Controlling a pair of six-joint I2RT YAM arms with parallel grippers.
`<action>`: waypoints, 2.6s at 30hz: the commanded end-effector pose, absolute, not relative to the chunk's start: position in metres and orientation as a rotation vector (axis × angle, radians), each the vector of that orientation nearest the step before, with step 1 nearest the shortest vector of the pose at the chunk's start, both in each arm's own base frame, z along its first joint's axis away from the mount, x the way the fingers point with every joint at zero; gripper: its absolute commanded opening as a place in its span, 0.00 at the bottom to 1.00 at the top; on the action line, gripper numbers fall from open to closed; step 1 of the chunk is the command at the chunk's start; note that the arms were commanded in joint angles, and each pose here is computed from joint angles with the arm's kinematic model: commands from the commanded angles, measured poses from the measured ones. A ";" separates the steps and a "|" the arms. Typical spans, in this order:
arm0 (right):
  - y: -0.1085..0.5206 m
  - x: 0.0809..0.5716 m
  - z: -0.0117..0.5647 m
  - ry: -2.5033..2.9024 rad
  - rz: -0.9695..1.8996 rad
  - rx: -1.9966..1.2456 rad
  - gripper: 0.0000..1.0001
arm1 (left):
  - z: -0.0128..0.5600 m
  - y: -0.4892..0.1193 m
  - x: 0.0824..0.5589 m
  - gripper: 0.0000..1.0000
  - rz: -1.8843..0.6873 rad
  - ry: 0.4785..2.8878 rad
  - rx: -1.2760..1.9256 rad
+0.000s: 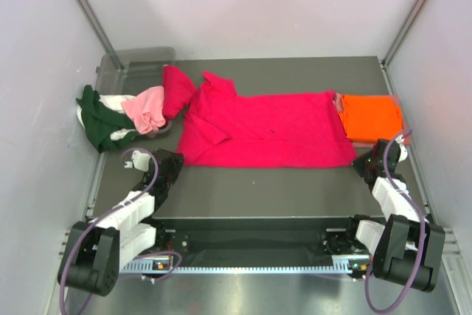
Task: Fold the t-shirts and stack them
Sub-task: Fold the tshirt
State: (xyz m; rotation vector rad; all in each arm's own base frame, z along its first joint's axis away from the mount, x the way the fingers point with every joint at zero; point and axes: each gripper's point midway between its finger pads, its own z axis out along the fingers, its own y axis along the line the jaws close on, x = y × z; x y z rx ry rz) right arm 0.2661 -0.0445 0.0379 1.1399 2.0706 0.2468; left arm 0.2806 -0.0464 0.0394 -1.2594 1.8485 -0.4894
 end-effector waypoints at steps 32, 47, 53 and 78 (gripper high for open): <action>-0.045 0.344 0.223 2.003 0.335 0.947 0.00 | 0.239 -0.003 0.356 0.00 -0.164 1.879 -1.124; -0.010 0.236 0.443 1.583 0.416 0.655 0.00 | 0.497 -0.001 0.244 0.00 -0.485 1.430 -0.854; -0.016 0.246 0.453 1.575 0.400 0.680 0.00 | 0.500 0.006 0.263 0.00 -0.414 1.446 -0.875; -0.031 0.397 0.437 1.711 0.530 0.688 0.00 | 0.491 -0.007 0.462 0.00 -0.667 1.546 -0.769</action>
